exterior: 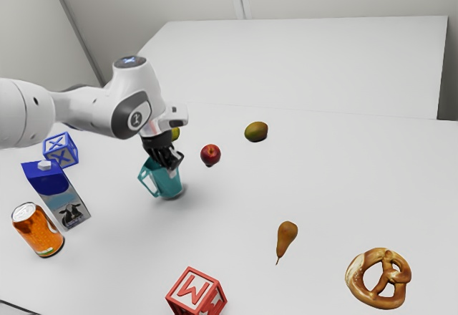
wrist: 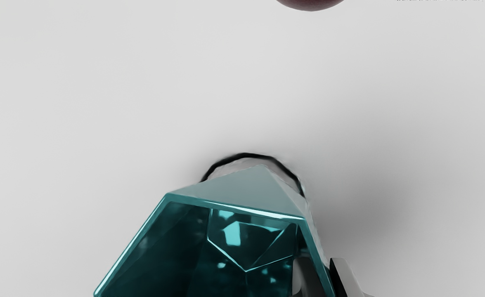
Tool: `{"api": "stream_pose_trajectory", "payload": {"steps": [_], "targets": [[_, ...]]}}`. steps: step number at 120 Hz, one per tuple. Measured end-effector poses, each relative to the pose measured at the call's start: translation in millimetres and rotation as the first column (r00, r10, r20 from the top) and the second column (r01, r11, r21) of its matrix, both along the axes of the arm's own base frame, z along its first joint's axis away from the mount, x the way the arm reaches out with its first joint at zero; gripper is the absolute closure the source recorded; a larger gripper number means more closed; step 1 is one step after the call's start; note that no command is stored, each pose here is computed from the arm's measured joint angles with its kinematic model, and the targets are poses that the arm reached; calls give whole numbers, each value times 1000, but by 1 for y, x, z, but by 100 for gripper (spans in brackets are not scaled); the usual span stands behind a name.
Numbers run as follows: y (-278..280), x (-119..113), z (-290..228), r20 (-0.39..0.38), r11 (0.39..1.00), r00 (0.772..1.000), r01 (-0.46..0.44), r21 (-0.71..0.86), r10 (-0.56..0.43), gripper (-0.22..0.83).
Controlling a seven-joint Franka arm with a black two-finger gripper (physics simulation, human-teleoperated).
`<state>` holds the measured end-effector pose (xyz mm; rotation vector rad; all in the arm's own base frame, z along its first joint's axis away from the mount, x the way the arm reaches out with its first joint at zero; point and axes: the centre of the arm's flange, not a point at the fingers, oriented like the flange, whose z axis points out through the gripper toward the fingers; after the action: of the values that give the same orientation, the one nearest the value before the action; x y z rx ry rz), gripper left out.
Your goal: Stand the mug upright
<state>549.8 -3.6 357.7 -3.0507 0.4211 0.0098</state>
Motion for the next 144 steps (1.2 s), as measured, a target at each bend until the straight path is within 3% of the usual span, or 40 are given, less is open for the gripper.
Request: {"api": "stream_pose_trajectory", "payload": {"steps": [20,46,68,99,116,144], "targets": [[-2,2,-7,15,999,999,-39,2,39,76],[-3,3,-3,34,997,996,-77,-9,77,33],[-9,1,27,73,996,993,-93,-16,94,14],[-9,38,156,145,987,978,-143,-70,152,4],[12,45,214,137,977,970,-189,-102,202,2],[28,33,224,37,971,974,-220,-96,224,1]]}}
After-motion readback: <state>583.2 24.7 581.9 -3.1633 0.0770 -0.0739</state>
